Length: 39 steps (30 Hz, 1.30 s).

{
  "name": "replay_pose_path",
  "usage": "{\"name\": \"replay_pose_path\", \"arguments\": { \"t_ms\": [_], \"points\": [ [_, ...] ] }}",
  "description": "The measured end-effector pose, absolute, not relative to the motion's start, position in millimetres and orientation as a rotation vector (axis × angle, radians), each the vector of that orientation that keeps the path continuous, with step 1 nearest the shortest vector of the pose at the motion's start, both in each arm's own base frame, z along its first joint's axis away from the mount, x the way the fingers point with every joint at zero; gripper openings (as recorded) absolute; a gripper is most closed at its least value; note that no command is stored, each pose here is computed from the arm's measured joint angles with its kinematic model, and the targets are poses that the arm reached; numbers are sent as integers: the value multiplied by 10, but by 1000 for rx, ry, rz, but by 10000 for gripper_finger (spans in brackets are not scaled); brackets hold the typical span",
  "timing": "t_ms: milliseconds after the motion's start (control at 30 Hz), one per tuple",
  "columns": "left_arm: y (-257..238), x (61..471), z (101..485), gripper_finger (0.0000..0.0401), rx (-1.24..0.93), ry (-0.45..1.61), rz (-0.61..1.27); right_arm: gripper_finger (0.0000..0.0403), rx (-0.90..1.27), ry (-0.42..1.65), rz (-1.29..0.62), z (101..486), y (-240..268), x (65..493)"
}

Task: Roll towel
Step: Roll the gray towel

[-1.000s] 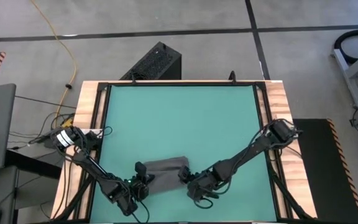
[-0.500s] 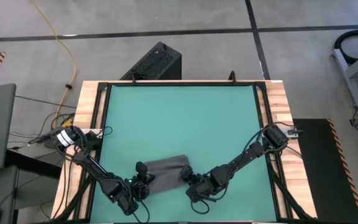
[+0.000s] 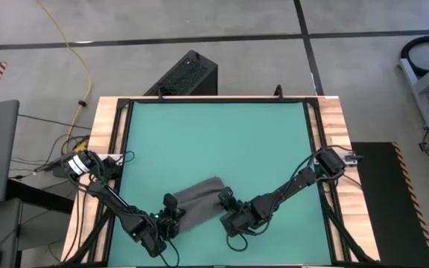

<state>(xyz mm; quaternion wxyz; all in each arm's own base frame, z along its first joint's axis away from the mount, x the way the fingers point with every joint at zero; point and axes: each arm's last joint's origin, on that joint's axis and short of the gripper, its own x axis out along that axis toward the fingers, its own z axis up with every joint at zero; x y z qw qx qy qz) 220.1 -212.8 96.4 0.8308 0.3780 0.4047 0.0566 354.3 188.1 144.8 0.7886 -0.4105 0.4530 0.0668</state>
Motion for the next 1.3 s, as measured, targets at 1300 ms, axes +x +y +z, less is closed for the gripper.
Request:
{"name": "replay_pose_path", "arguments": {
  "t_ms": [1300],
  "points": [
    [-2164,2247,949,0,763,900,-17,29,194,1064,62,2189,600,3753]
  ]
}}
